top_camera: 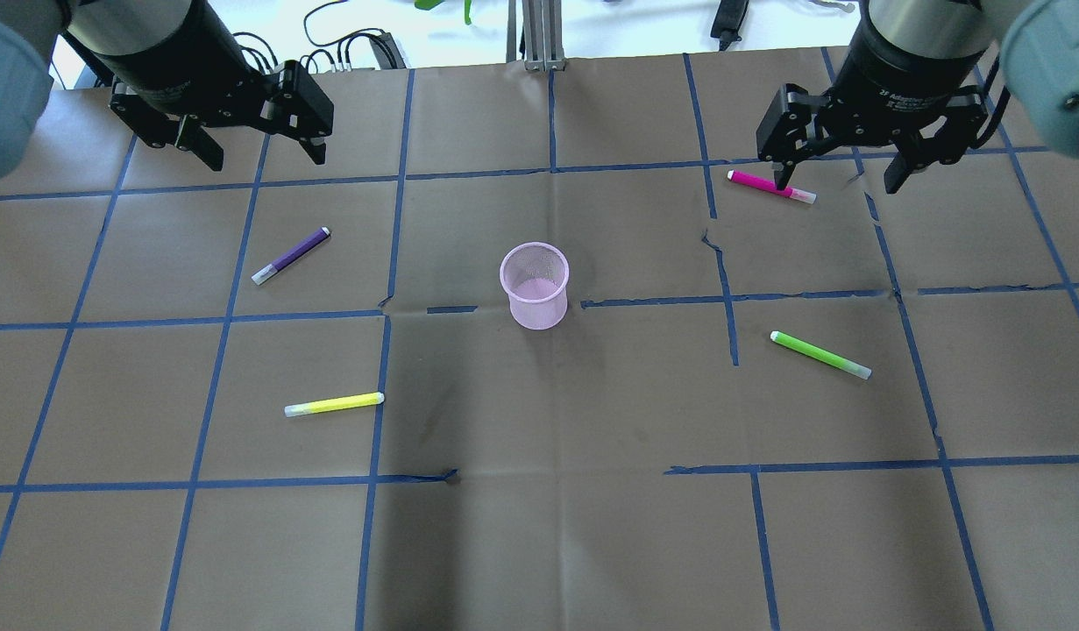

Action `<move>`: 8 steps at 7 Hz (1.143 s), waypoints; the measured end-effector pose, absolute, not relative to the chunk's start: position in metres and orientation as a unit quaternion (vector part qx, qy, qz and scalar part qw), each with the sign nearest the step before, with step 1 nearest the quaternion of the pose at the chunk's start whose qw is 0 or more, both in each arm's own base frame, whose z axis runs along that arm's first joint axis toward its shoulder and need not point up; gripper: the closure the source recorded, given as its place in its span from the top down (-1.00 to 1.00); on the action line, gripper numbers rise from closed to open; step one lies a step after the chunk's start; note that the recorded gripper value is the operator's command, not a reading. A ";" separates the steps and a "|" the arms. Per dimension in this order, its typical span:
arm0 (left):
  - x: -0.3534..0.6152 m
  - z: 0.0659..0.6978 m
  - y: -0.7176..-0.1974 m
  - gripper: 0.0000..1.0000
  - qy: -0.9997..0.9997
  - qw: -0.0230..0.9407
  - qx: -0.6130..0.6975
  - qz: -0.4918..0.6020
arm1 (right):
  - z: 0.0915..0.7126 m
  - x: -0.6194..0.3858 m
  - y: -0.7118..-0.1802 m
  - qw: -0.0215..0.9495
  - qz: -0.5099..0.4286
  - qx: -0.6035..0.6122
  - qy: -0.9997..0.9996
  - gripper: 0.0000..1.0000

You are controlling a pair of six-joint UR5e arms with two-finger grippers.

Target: Insert purple and pink pens into pink cup

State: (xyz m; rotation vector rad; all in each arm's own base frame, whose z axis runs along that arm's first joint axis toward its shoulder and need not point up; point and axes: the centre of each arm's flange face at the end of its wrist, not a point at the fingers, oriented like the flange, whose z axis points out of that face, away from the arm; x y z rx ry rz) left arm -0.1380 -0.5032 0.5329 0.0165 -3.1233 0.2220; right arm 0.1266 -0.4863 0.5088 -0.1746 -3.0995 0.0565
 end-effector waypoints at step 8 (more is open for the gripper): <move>-0.102 0.511 -0.520 0.97 -0.997 0.014 -0.060 0.051 | 0.512 0.128 -0.483 0.015 0.021 -0.056 -0.998 1.00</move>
